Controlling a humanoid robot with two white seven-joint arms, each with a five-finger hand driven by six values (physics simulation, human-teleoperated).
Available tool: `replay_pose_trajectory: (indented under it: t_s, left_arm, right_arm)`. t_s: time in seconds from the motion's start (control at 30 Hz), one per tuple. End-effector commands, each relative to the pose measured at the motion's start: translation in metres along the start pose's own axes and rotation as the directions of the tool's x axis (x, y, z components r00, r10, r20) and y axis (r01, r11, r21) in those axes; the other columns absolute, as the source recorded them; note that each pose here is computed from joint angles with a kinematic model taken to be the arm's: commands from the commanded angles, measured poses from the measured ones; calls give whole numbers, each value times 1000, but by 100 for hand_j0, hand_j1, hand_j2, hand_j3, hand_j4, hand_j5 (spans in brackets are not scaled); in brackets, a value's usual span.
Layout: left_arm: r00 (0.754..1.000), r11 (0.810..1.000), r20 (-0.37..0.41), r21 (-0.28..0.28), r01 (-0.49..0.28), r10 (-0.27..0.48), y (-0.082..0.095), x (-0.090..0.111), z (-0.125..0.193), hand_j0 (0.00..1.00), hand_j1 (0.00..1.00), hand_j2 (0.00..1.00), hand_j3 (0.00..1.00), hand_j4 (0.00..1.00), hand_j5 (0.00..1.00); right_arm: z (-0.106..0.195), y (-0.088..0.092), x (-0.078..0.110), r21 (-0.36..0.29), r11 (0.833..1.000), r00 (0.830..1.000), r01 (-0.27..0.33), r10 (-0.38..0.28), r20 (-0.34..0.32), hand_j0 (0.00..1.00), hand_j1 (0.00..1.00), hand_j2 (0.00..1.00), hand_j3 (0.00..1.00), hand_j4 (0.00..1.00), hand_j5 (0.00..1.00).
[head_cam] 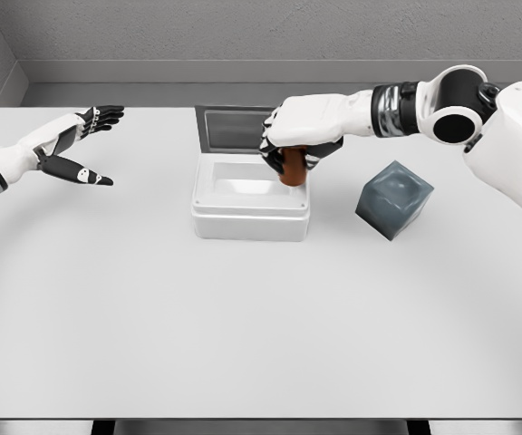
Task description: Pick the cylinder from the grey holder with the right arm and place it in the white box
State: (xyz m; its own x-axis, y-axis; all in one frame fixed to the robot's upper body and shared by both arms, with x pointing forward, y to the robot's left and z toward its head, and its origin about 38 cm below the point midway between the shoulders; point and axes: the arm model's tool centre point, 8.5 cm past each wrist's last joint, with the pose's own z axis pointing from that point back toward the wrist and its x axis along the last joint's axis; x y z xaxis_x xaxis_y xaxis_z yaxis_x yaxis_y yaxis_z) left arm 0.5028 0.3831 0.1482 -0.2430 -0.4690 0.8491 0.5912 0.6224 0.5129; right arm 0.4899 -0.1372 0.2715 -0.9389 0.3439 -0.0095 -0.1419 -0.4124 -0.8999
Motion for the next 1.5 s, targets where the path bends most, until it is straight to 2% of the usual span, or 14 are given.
replay_pose_trajectory:
  t_s: [0.0, 0.07, 0.2, 0.3, 0.4, 0.47, 0.57, 0.63, 0.7, 0.73, 0.8, 1.07, 1.23, 1.47]
  left_arm:
    - [1000, 1000, 4, 5, -6, 6, 1, 1, 0, 100, 100, 100, 100, 100, 100]
    - [1000, 1000, 4, 5, -6, 6, 1, 1, 0, 100, 100, 100, 100, 100, 100]
    - [1000, 1000, 4, 5, -6, 6, 1, 1, 0, 100, 100, 100, 100, 100, 100]
    - [1000, 1000, 3, 7, -5, 5, 2, 1, 1, 100, 100, 100, 100, 100, 100]
    - [1000, 1000, 4, 7, -6, 6, 1, 1, 0, 100, 100, 100, 100, 100, 100]
    - [1000, 1000, 2, 8, -6, 6, 2, 0, 1, 100, 100, 100, 100, 100, 100]
    - [1000, 1000, 16, 2, -14, 13, -1, 8, -14, 100, 100, 100, 100, 100, 100]
    - [999, 1000, 30, 8, -23, 23, 7, 23, -28, 100, 100, 100, 100, 100, 100]
    - [997, 999, 57, -10, -42, 42, -1, 35, -51, 100, 100, 100, 100, 100, 100]
    - [996, 998, 76, -27, -53, 55, -11, 40, -64, 100, 100, 100, 100, 100, 100]
    - [993, 998, 97, -37, -60, 63, -18, 45, -73, 100, 100, 100, 100, 100, 100]
    - [986, 996, 151, -65, -55, 65, -28, 64, -94, 100, 100, 100, 100, 100, 100]
    - [978, 995, 200, -90, -39, 57, -35, 80, -101, 100, 100, 100, 100, 100, 100]
    - [975, 994, 214, -104, -37, 59, -40, 83, -103, 100, 100, 100, 100, 100, 100]
  right_arm:
    - [0, -1, 1, -3, 1000, 1000, -2, 2, 1, 75, 75, 75, 75, 75, 75]
    - [0, -1, 1, -2, 1000, 1000, -4, 4, 0, 92, 92, 92, 92, 92, 92]
    - [1, -9, 5, -16, 1000, 1000, -23, 23, 7, 100, 100, 100, 100, 100, 100]
    - [8, -25, 5, -65, 997, 999, -38, 38, 2, 100, 100, 100, 100, 100, 100]
    - [10, -27, 4, -68, 997, 999, -41, 40, -2, 100, 100, 100, 100, 100, 100]
    - [25, -34, -4, -112, 993, 999, -32, 28, -33, 100, 100, 100, 100, 100, 100]
    - [59, -24, -21, -122, 993, 994, -11, -2, -105, 100, 100, 100, 100, 100, 100]
    - [97, -13, -30, -181, 983, 987, 39, -66, -144, 100, 100, 100, 100, 100, 100]
    - [140, 20, -42, -184, 977, 966, 107, -146, -215, 100, 100, 100, 100, 100, 100]
    - [145, 29, -43, -190, 974, 960, 126, -168, -223, 100, 100, 100, 100, 100, 100]
    - [149, 40, -43, -202, 968, 953, 147, -193, -231, 100, 100, 100, 100, 100, 100]
    - [162, 43, -45, -200, 969, 947, 145, -195, -257, 100, 100, 100, 100, 100, 100]
    - [158, 40, -42, -198, 970, 952, 138, -185, -245, 100, 100, 100, 100, 100, 100]
    - [155, 42, -41, -188, 972, 953, 141, -185, -240, 100, 100, 100, 100, 100, 100]
